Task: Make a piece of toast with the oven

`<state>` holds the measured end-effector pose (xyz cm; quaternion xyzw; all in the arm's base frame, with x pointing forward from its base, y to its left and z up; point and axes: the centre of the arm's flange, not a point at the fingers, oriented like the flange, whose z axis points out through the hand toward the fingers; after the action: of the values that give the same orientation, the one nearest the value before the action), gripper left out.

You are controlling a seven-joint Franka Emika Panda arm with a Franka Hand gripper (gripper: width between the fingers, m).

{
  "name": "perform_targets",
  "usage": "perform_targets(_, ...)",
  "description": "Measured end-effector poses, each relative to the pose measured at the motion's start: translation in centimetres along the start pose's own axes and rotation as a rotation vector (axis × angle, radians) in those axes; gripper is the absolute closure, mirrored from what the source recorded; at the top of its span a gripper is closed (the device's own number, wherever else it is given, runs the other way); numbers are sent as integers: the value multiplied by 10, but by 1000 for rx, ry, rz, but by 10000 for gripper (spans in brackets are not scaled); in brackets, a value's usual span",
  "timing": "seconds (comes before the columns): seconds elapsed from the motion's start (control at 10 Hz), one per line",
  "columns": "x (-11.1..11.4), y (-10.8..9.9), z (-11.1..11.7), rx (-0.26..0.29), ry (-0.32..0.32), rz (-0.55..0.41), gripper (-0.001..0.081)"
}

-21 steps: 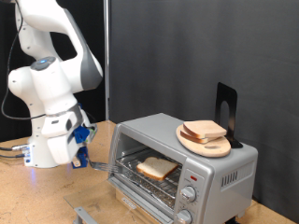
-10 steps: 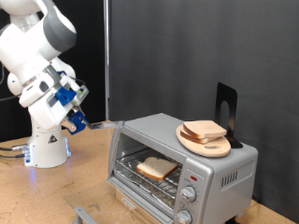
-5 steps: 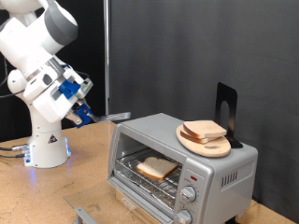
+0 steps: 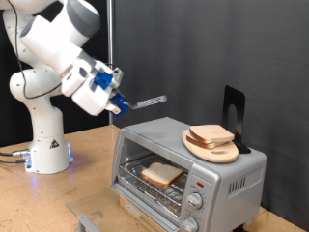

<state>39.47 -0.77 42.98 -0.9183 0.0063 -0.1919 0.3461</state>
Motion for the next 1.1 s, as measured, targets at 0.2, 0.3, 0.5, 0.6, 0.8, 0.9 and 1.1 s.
perform_targets(0.2, 2, -28, 17, -19, 5, -22, 345)
perform_targets(0.3, 2, -40, 25, -25, 0, -29, 345)
perform_targets(0.5, 1, -62, 45, -38, -32, -49, 345)
perform_targets(0.6, -1, -71, 58, -50, -51, -59, 345)
perform_targets(0.8, -8, -75, 87, -96, -82, -64, 345)
perform_targets(0.9, -12, -73, 100, -120, -94, -68, 345)
perform_targets(1.1, -20, -71, 122, -134, -110, -61, 345)
